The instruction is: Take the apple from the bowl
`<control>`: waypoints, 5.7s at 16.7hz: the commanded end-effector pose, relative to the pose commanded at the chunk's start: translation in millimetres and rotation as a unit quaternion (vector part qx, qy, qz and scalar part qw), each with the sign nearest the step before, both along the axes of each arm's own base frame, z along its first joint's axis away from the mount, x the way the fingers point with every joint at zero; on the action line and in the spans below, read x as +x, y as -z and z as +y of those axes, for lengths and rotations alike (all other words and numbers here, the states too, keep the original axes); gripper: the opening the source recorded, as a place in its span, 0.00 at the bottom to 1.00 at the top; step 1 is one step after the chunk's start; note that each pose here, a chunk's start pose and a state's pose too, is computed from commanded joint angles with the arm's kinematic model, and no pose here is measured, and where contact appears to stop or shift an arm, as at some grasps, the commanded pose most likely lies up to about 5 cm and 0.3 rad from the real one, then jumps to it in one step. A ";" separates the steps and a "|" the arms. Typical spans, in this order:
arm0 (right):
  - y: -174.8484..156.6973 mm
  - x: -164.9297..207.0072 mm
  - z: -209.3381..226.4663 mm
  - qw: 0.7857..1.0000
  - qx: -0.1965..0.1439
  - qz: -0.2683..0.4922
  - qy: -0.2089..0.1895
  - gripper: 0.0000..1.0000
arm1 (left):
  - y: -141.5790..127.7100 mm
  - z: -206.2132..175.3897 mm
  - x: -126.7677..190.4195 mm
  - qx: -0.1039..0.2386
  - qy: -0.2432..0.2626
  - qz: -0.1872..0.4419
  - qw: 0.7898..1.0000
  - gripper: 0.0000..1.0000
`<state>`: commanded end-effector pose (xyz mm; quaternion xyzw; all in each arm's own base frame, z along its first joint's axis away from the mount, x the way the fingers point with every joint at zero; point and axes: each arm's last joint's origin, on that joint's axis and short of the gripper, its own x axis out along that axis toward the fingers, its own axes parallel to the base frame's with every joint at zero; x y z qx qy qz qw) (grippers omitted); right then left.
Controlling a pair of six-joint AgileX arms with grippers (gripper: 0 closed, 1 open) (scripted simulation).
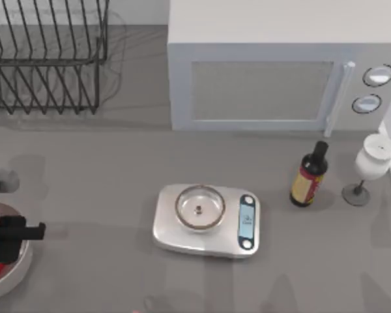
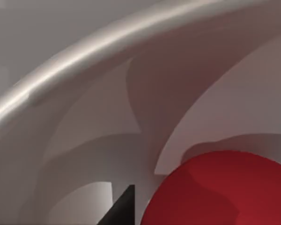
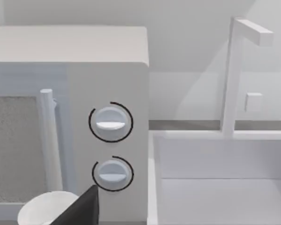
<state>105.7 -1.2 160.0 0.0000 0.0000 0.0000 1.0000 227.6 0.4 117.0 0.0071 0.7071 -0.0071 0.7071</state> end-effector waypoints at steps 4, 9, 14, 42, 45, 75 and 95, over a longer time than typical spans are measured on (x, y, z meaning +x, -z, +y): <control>0.0 0.0 0.0 1.000 0.000 0.000 0.000 1.00 | 0.0 0.0 0.0 0.000 0.000 0.000 1.000 0.62; 0.0 0.0 0.0 1.000 0.000 0.000 0.000 1.00 | 0.0 0.0 0.0 0.000 0.000 0.000 1.000 0.25; 0.0 0.0 0.0 1.000 0.000 0.000 0.000 1.00 | 0.0 0.0 0.0 0.000 0.000 0.000 1.000 0.00; 0.0 0.0 0.0 1.000 0.000 0.000 0.000 1.00 | -257.9 0.9 4.9 0.001 0.000 -0.018 1.000 0.00; 0.0 0.0 0.0 1.000 0.000 0.000 0.000 1.00 | -256.6 1.9 6.0 0.001 -0.001 -0.016 1.000 0.00; 0.0 0.0 0.0 1.000 0.000 0.000 0.000 1.00 | -42.0 -171.5 93.3 0.000 0.000 0.000 1.000 0.00; 0.0 0.0 0.0 1.000 0.000 0.000 0.000 1.00 | -42.0 -171.5 93.3 0.000 0.000 0.000 1.000 1.00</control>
